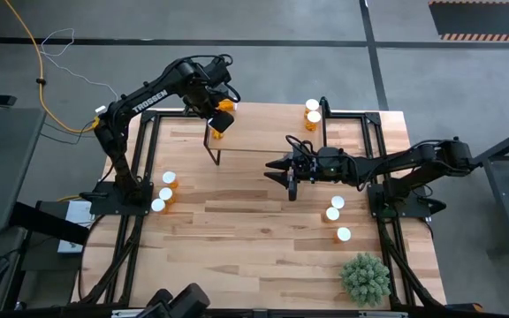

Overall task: Pick and place medicine bottles onto shelf by color
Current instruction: Put the yellow pill bottle on the shelf

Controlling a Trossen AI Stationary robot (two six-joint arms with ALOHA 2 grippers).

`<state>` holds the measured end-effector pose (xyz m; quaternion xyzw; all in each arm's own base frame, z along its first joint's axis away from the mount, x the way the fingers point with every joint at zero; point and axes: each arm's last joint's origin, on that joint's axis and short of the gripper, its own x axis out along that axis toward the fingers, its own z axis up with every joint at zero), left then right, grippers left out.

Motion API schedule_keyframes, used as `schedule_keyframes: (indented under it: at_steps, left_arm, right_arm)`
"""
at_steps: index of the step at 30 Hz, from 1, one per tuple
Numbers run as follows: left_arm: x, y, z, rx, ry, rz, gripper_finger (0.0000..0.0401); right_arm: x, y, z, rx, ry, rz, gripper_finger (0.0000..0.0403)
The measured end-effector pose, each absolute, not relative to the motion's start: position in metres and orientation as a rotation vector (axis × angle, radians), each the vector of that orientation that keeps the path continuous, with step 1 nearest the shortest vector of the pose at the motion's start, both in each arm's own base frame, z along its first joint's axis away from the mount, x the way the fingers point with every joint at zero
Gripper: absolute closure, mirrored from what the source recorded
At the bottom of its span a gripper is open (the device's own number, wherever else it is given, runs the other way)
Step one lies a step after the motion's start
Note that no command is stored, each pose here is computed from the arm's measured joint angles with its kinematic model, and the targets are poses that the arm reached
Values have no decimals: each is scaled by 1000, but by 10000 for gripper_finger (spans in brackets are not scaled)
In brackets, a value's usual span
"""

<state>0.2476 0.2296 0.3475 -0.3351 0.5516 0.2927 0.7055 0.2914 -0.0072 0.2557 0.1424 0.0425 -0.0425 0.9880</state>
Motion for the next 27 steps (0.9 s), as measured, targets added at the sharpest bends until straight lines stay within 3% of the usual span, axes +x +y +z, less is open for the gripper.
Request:
schedule_keyframes:
  at_steps: [27]
  left_arm:
    - [256, 234, 338, -715, 1172, 654, 195]
  right_arm:
    - [291, -7, 256, 286, 85, -85, 251]
